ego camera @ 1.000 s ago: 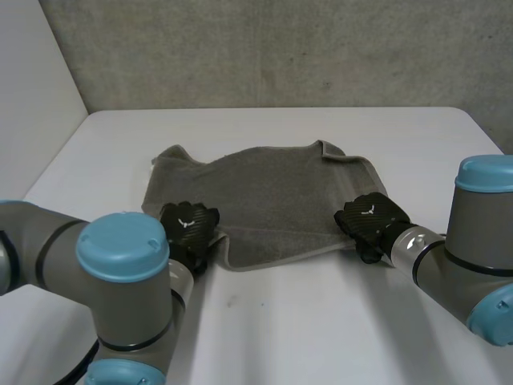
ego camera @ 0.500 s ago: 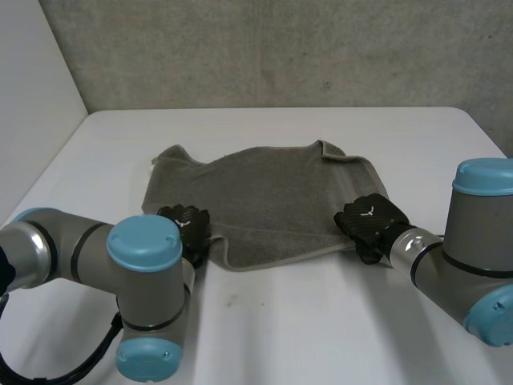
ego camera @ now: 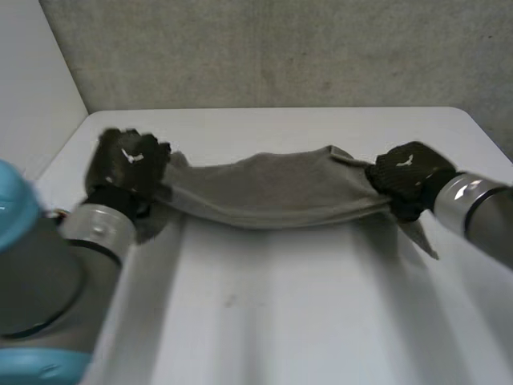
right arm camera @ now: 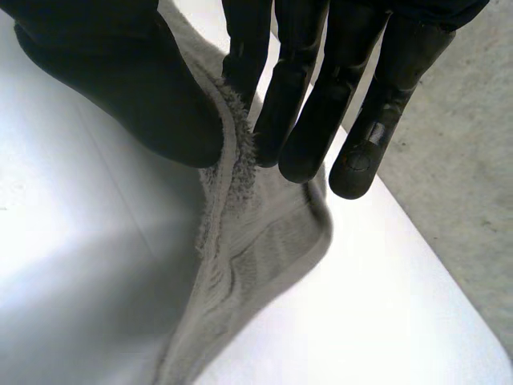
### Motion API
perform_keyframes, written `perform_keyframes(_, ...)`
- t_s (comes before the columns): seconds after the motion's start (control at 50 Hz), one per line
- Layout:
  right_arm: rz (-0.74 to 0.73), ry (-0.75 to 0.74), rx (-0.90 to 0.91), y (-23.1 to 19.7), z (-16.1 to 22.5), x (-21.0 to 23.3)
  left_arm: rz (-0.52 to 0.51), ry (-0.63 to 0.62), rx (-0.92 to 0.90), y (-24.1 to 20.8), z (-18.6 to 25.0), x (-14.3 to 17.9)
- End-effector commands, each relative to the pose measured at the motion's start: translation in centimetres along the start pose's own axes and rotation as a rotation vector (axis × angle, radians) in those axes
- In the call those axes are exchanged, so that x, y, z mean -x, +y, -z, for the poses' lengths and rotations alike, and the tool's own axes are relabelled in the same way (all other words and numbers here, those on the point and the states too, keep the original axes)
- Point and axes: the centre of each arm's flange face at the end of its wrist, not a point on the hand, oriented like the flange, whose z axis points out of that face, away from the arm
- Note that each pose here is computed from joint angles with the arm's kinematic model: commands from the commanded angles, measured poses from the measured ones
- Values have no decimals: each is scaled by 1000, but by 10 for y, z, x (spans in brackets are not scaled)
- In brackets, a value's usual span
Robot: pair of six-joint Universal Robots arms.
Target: Fold the towel.
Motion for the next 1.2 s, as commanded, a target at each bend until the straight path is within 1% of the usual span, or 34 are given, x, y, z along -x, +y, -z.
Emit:
perform_keyframes(0.02,109,-26,33,-21,39,-7,-69,143,111,-5,24,29)
perform_keyframes(0.04,110,-26,33,-21,39,-7,-69,143,111,-5,24,29)
perform_keyframes(0.08,156,-84,87,-12,41,2,-63,223,226,10,27,30)
perform_keyframes(0.16,191,-165,162,3,41,16,-57,299,304,28,22,20)
perform_keyframes(0.2,217,-253,250,25,25,29,-56,330,340,38,18,14)
perform_keyframes(0.24,232,-279,280,35,17,32,-53,366,402,57,7,3)
perform_keyframes(0.32,240,-297,304,44,2,34,-63,394,449,73,-8,-5)
perform_keyframes(0.42,266,-220,275,41,-26,24,-143,391,411,77,-42,-8)
perform_keyframes(0.46,295,-64,157,15,-45,4,-175,316,299,55,-74,2)
perform_keyframes(0.48,295,-63,156,15,-45,4,-175,315,298,55,-74,2)
perform_keyframes(0.5,295,52,66,-6,-53,-12,-179,258,210,35,-91,9)
perform_keyframes(0.54,274,306,-151,-56,-61,-51,-178,72,-28,-23,-122,38)
perform_keyframes(0.56,273,307,-152,-56,-61,-52,-178,70,-29,-23,-122,38)
perform_keyframes(0.6,256,526,-392,-102,-54,-85,-154,-158,-307,-87,-140,73)
perform_keyframes(0.62,256,527,-394,-102,-54,-86,-154,-160,-309,-88,-140,73)
perform_keyframes(0.66,274,704,-602,-137,-34,-106,-115,-356,-542,-134,-141,102)
perform_keyframes(0.68,274,705,-603,-138,-34,-106,-115,-357,-543,-134,-141,103)
perform_keyframes(0.7,283,757,-660,-145,-27,-111,-93,-407,-620,-144,-140,107)
perform_keyframes(0.74,287,785,-689,-147,-21,-111,-65,-439,-683,-150,-139,111)
perform_keyframes(0.82,282,720,-626,-131,-26,-99,-33,-398,-641,-135,-136,106)
perform_keyframes(0.86,276,606,-529,-109,-33,-82,-17,-316,-538,-102,-137,88)
perform_keyframes(0.88,276,605,-528,-109,-33,-82,-17,-316,-538,-102,-137,88)
perform_keyframes(0.92,268,446,-418,-81,-42,-60,-22,-223,-412,-58,-135,62)
perform_keyframes(0.94,268,445,-417,-80,-42,-59,-22,-223,-412,-58,-135,62)
perform_keyframes(0.96,261,364,-368,-67,-46,-47,-28,-174,-357,-38,-131,49)
perform_keyframes(0.98,254,283,-320,-52,-49,-34,-28,-174,-356,-37,-131,49)
perform_keyframes(1.0,254,282,-319,-52,-50,-33,-36,-124,-310,-18,-124,36)
perform_keyframes(1.02,241,204,-268,-35,-55,-19,-45,-63,-265,0,-118,22)
perform_keyframes(1.04,240,203,-268,-35,-55,-19,-45,-63,-265,1,-118,22)
perform_keyframes(1.08,208,77,-173,-2,-64,7,-55,48,-174,36,-103,-3)
perform_keyframes(1.1,208,77,-172,-2,-64,7,-55,49,-173,36,-102,-3)
perform_keyframes(1.14,180,-13,-93,28,-73,29,-56,89,-130,52,-95,-13)
perform_keyframes(1.18,161,-46,-60,40,-76,38,-55,157,-25,85,-84,-33)
perform_keyframes(1.2,161,-46,-59,40,-76,38,-55,157,-24,85,-84,-33)
